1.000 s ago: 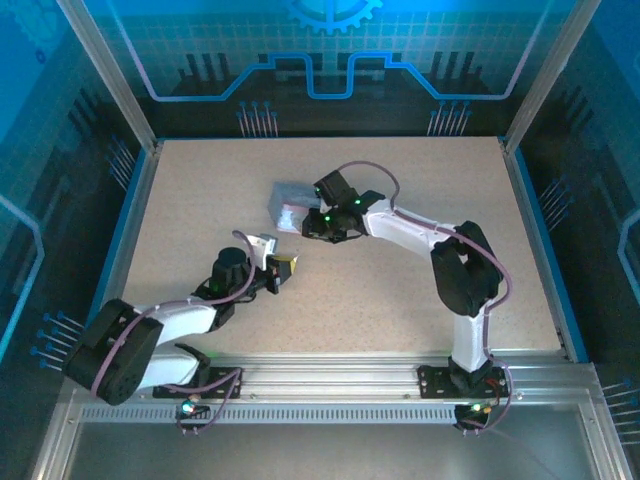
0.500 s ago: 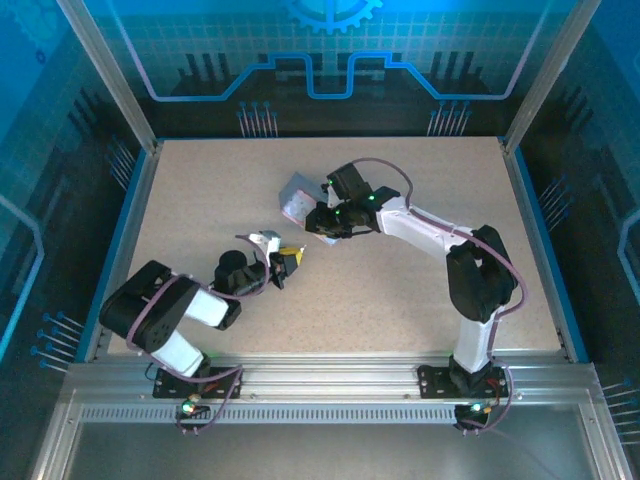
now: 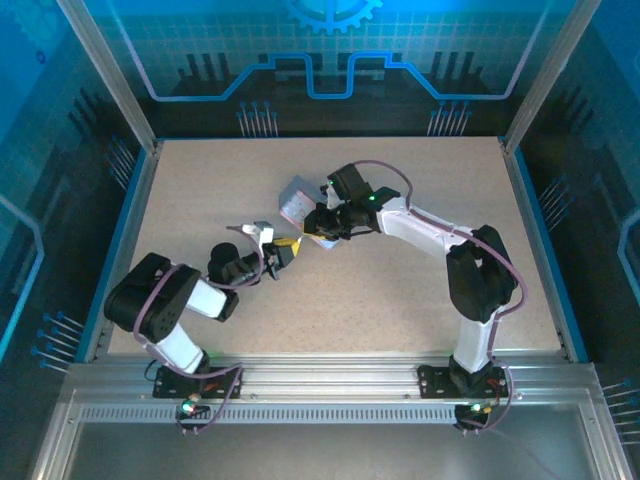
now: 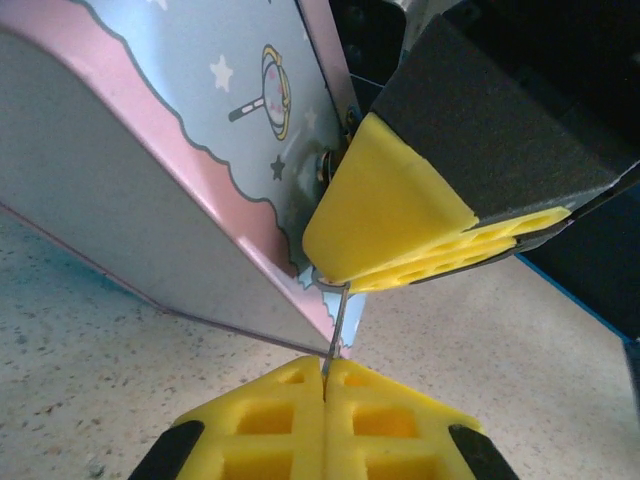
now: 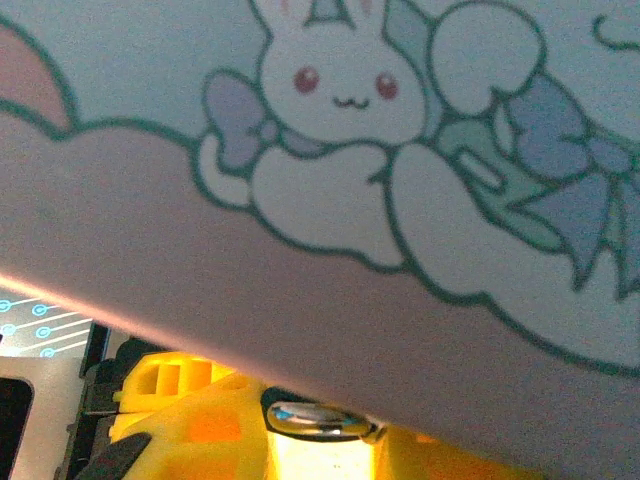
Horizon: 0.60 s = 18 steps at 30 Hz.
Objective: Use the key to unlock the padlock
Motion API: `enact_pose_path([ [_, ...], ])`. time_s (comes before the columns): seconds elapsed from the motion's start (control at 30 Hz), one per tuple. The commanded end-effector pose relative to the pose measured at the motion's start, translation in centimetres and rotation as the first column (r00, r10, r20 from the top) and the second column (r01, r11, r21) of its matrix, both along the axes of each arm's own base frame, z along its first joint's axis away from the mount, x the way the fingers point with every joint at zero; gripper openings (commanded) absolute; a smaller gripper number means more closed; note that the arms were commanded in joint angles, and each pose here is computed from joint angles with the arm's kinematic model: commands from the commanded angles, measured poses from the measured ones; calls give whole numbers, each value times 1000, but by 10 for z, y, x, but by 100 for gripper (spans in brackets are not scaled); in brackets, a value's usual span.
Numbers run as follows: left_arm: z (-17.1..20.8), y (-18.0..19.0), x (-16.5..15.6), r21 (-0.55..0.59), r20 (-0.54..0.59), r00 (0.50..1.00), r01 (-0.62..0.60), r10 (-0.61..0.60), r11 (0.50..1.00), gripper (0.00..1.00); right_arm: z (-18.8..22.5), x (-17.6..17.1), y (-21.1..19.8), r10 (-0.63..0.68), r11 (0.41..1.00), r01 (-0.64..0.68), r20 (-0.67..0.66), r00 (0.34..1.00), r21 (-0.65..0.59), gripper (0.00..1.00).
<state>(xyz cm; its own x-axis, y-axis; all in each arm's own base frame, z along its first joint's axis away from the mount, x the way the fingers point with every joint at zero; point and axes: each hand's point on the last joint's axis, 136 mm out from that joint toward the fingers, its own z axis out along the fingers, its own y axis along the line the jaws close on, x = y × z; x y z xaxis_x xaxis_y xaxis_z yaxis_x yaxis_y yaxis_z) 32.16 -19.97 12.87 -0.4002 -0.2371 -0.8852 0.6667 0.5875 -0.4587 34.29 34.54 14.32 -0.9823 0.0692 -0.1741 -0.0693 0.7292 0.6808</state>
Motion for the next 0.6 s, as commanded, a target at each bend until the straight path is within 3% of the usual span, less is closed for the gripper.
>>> enact_pose_path([
  [0.0, 12, -8, 0, -40, 22, 997, 72, -71, 997, 0, 22, 8, 5, 10, 997, -13, 41, 999, 75, 3],
  [0.57, 2, -3, 8, -53, -28, 997, 67, -69, 996, 0, 24, 8, 3, 7, 995, -11, 41, 999, 94, 2],
])
